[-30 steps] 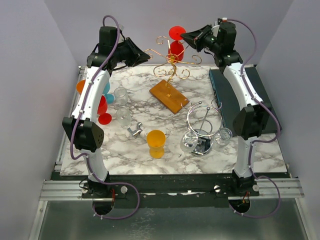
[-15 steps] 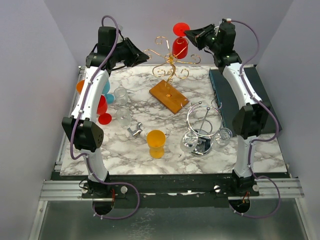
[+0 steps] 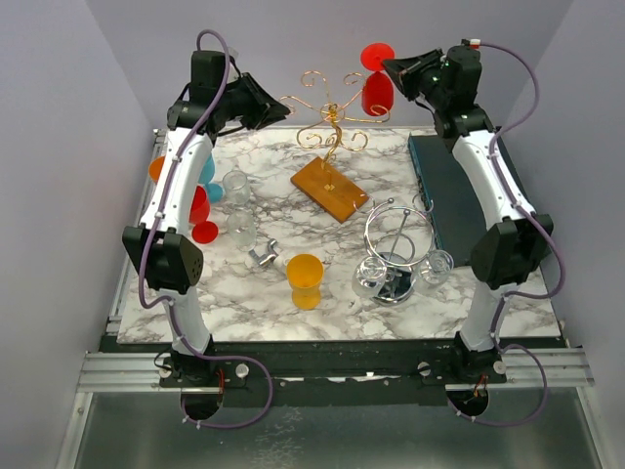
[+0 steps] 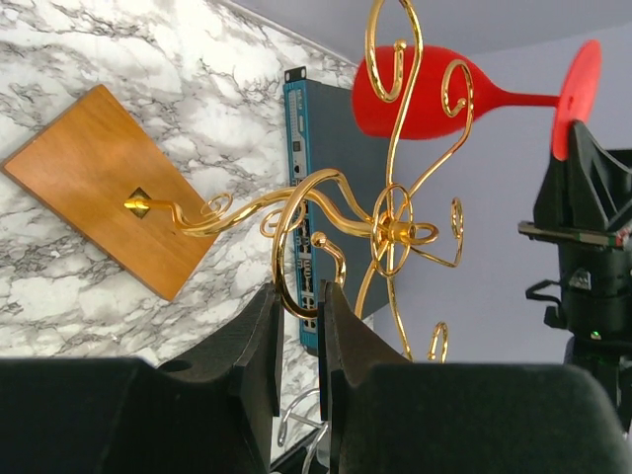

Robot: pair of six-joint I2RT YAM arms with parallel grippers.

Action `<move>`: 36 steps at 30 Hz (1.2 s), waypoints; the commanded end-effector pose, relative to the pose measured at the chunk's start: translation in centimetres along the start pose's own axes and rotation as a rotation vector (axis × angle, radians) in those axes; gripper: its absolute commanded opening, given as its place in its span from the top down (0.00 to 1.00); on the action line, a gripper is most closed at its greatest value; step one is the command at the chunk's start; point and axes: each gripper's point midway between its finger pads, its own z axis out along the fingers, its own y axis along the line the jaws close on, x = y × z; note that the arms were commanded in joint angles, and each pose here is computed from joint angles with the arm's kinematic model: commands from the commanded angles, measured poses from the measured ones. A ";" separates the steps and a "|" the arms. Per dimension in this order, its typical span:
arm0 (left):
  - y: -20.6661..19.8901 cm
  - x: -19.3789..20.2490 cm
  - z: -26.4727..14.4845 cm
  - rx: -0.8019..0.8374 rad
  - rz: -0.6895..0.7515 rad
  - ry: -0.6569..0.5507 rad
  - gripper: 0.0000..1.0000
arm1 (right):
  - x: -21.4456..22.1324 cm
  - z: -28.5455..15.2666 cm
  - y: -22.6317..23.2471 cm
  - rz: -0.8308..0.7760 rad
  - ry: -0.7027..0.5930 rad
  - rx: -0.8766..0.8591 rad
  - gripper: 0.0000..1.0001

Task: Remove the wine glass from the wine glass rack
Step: Pick up the wine glass from the wine rack, then place the wine glass at the center of the board.

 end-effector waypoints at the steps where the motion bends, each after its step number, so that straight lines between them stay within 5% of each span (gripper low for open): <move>1: -0.2 -0.3 0.2 0.012 0.027 0.018 1.00 | -2.4 -3.6 3.1 -0.067 -0.096 -0.027 1.00; 10: -0.6 -1.3 0.9 0.038 0.006 0.015 0.90 | -1.7 -8.2 4.7 -0.113 -0.088 -0.055 0.99; 30: -1.6 -2.6 0.7 0.072 -0.001 -0.011 0.47 | -1.5 -14.7 9.0 -0.207 -0.094 -0.135 0.99; 36: -1.3 -3.6 -0.9 0.055 0.004 -0.056 0.24 | -1.3 -15.8 10.1 -0.228 -0.080 -0.160 1.00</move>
